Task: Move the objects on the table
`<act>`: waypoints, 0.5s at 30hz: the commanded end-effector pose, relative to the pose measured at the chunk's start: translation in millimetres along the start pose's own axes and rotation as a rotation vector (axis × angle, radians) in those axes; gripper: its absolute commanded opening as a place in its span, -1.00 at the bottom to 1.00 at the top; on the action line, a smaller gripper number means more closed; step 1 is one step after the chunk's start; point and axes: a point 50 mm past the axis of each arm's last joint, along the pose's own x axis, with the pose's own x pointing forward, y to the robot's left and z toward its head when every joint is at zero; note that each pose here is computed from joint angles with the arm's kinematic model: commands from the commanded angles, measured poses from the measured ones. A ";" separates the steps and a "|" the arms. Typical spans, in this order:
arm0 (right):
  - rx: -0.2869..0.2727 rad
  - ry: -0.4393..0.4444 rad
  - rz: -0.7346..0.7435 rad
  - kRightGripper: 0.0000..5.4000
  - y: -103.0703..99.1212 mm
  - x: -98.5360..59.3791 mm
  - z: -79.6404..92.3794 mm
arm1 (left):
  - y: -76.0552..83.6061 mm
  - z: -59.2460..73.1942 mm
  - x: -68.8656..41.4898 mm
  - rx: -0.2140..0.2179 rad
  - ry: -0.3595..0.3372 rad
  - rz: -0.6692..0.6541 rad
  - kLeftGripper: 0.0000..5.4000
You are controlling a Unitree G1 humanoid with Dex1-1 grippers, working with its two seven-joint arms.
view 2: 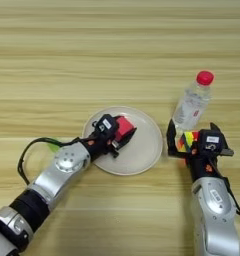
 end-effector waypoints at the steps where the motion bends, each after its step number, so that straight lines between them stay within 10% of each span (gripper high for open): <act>1: -0.001 -0.016 -0.011 1.00 -0.6 -1.3 2.3 | -31.1 12.1 13.7 -0.095 -0.063 -0.032 -0.16; 15: -0.001 -0.018 -0.014 1.00 -1.0 -0.4 1.4 | -31.1 9.6 14.2 -0.103 -0.050 -0.020 0.29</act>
